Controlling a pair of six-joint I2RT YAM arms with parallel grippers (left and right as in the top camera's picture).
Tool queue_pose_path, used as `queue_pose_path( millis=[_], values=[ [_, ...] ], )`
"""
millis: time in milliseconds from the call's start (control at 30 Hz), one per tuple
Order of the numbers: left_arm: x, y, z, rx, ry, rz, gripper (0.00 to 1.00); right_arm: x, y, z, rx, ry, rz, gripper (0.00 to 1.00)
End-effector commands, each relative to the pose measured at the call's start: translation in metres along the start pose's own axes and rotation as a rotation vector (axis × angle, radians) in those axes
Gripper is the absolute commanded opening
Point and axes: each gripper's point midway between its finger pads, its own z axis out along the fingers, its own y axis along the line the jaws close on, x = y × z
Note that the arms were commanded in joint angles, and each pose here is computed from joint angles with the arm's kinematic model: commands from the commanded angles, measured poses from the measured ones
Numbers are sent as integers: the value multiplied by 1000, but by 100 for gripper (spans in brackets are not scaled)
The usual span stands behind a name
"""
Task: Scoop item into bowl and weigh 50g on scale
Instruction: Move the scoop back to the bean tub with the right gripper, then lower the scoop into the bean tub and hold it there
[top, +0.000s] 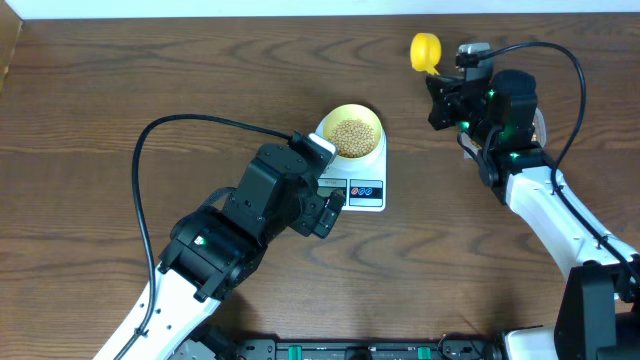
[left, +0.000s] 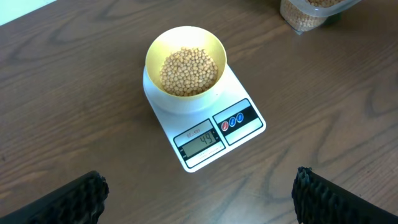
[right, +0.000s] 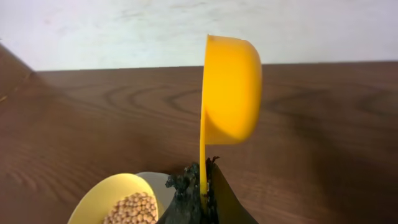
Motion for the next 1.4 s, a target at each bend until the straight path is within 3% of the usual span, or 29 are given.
queue_pose_path(
  millis=[0,367,633,967,1367],
  values=[
    [1,0,1,6,8,14,97,-14,-8,-13,78,-36,38,1],
    [1,0,1,6,8,14,97,-7,-47,-93,440,61,16,1],
    [1,0,1,6,8,14,97,20,-72,-134,579,203,-12,1],
    [1,0,1,6,8,14,97,44,-103,-137,613,292,70,1],
    [1,0,1,6,8,14,97,98,-110,-102,529,473,132,1]
  ],
)
